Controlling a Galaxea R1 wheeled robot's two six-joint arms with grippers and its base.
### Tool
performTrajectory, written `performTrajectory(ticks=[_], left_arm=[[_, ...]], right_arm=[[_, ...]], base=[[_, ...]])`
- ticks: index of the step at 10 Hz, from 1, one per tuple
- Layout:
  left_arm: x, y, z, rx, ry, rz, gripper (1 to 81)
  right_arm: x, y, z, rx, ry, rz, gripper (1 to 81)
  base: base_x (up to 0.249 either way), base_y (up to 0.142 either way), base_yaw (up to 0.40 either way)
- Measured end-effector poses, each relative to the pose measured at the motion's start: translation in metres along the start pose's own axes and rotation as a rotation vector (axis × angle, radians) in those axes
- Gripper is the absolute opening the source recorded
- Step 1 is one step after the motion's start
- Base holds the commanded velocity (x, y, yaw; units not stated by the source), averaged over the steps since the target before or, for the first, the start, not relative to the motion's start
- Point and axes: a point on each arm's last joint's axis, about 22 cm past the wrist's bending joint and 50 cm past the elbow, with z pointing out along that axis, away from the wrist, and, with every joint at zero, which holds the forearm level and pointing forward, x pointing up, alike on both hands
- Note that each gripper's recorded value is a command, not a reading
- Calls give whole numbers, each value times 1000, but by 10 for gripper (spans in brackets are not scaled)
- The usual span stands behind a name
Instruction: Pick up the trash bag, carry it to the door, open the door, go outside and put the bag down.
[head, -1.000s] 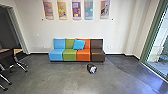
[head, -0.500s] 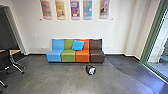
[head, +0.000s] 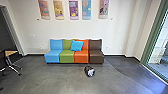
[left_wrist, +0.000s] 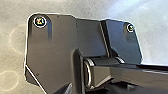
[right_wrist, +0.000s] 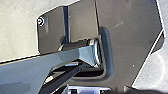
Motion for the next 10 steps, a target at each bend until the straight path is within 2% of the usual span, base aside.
performTrajectory(ticks=[10], left_arm=[[0,0,0,0,1,0,811]], right_arm=[[-1,3,-1,-4,-1,0,811]], base=[[155,0,0]])
